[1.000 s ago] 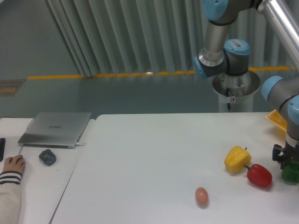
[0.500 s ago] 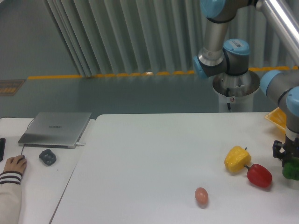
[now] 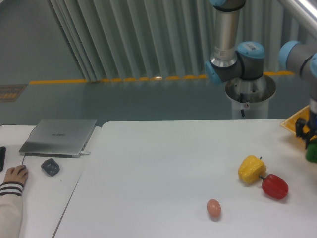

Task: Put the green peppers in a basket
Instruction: 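Lift the green pepper and carry it into the yellow basket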

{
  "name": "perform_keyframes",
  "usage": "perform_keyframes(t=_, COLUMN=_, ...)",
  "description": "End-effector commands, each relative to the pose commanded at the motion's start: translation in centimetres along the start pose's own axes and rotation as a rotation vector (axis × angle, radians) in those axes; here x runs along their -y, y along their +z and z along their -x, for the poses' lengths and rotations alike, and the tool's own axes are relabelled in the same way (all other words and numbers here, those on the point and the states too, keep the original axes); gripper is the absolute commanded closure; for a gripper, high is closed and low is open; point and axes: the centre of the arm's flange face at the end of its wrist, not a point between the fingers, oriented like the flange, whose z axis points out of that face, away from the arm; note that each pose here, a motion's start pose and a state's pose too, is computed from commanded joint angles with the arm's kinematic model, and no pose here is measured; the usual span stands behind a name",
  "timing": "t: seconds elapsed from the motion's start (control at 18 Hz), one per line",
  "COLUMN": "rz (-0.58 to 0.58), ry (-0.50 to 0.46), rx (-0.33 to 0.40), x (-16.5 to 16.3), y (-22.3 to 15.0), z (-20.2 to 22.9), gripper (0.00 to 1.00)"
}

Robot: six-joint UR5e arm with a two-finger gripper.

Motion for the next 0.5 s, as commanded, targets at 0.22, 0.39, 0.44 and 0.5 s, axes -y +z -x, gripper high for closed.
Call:
perform_keyframes(t=0.22, rz=0.02, ry=0.112, rx=-0.038, x=-6.8, y=1.1, z=2.8, gripper=0.76)
perform_keyframes(t=0.39, rz=0.023, ry=0.174, rx=-0.053, x=-10.7, y=1.9, z=4.0, gripper=0.75)
perform_keyframes(t=0.44, rz=0.023, ry=0.19, rx=-0.056, x=-11.9, y=2.0, z=4.5, gripper=0.75)
perform_keyframes(t=0.5, rz=0.021, ry=0.21, rx=-0.061, x=-13.0, y=2.2, z=4.9, gripper=0.75)
